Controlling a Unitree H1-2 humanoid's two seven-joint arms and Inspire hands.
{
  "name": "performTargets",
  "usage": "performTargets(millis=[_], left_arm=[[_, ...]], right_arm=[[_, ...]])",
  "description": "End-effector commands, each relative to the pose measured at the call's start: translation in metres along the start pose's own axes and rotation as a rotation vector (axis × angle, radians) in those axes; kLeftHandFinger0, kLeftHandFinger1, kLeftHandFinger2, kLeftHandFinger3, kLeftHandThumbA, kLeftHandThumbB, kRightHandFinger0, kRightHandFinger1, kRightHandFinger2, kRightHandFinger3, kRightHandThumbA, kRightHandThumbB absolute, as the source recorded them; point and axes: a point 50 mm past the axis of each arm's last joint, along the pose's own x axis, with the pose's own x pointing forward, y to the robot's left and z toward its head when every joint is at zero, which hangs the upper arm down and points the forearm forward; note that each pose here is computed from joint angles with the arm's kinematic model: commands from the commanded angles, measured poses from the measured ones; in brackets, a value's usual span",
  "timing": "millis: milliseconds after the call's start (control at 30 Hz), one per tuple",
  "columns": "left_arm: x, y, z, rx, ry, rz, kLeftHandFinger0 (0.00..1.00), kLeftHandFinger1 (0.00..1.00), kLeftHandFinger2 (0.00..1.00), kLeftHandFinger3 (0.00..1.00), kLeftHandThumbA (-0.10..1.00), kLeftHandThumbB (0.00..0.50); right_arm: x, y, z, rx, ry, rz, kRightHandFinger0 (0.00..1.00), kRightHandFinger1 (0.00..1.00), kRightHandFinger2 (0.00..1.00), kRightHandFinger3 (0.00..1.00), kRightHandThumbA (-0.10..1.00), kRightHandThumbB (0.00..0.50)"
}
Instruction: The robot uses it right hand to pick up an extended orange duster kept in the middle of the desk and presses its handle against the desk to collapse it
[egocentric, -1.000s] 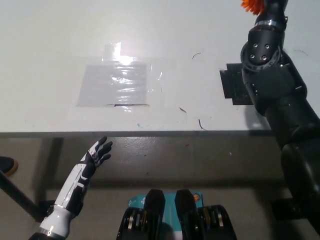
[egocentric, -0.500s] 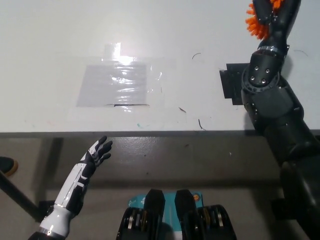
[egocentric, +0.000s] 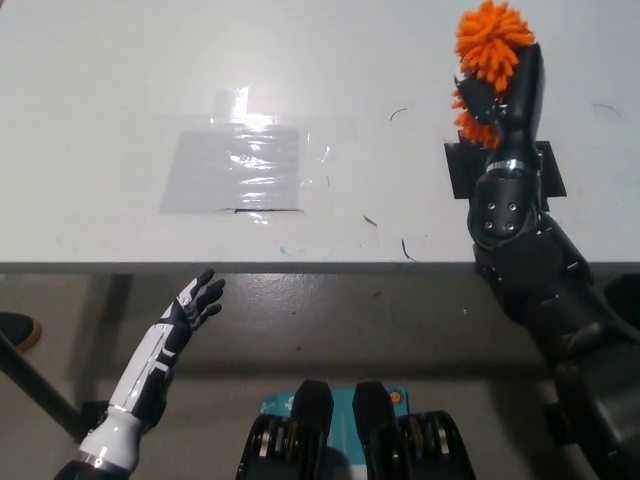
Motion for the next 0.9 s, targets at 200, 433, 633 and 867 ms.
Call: performTargets(millis=[200, 433, 633, 867], left_arm=[[0.004, 0.008, 0.008, 0.029, -0.048, 0.003, 1.00, 1.00, 1.00, 1.00, 1.00, 0.172], [-0.001, 0.006, 0.006, 0.032, -0.033, 0.010, 1.00, 1.00, 1.00, 1.00, 1.00, 0.172], [-0.002, 0.008, 0.006, 0.024, -0.034, 0.012, 1.00, 1.00, 1.00, 1.00, 1.00, 0.194], [-0.001, 0.007, 0.006, 0.030, -0.029, 0.016, 1.00, 1.00, 1.00, 1.00, 1.00, 0.175]], right_arm=[[-0.042, -0.039, -0.095, -0.156, 0.431, 0.260, 0.00, 0.27, 0.61, 0.53, -0.10, 0.128], [-0.036, -0.059, -0.099, -0.187, 0.415, 0.235, 0.00, 0.23, 0.59, 0.36, -0.10, 0.142], [0.044, -0.061, 0.008, -0.056, -0.053, 0.042, 0.00, 0.17, 0.47, 0.48, -0.10, 0.134], [0.092, -0.075, 0.137, -0.096, -0.504, 0.042, 0.00, 0.18, 0.58, 0.62, -0.10, 0.140]])
